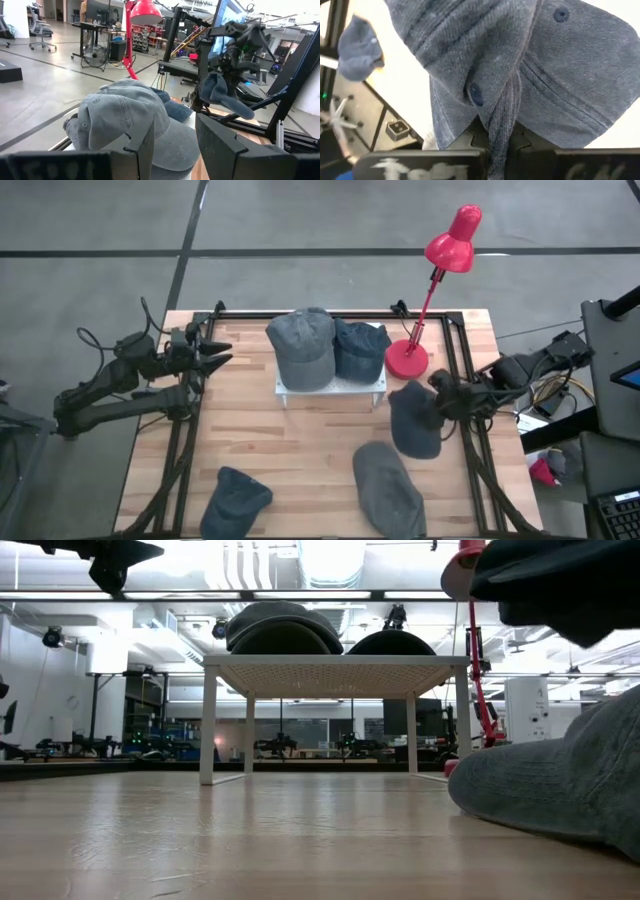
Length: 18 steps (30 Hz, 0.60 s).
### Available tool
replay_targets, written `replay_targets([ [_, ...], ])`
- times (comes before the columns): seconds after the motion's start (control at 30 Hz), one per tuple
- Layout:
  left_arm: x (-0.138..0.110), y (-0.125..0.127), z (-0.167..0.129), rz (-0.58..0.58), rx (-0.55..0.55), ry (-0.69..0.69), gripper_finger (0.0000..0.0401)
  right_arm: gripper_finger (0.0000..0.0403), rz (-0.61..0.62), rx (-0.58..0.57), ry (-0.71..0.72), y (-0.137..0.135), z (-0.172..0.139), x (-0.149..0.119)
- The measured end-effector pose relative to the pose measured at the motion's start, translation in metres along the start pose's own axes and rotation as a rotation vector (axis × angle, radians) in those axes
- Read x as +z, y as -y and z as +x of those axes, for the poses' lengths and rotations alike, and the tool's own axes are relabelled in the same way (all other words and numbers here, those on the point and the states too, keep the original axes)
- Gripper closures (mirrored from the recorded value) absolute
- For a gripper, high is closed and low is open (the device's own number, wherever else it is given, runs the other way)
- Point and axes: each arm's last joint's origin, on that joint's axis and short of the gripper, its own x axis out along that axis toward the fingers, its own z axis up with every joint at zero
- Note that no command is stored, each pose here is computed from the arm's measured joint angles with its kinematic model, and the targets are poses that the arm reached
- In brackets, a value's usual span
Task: Pick & Place hat
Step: Stack the right blue cap on the blue cap on the shelf
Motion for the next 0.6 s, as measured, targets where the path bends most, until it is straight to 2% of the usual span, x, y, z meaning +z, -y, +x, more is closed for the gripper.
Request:
replay_targets([
  [0.33,0.0,0.0,0.0,-0.001,0.005,0.002,0.0256,0.039,0.051,-0.005,0.099,-0.05,-0.022,0.037],
  [0.6,0.0,0.0,0.0,0.0,0.005,0.002,0.0256,0.039,-0.054,-0.018,0.199,-0.084,-0.027,0.086],
])
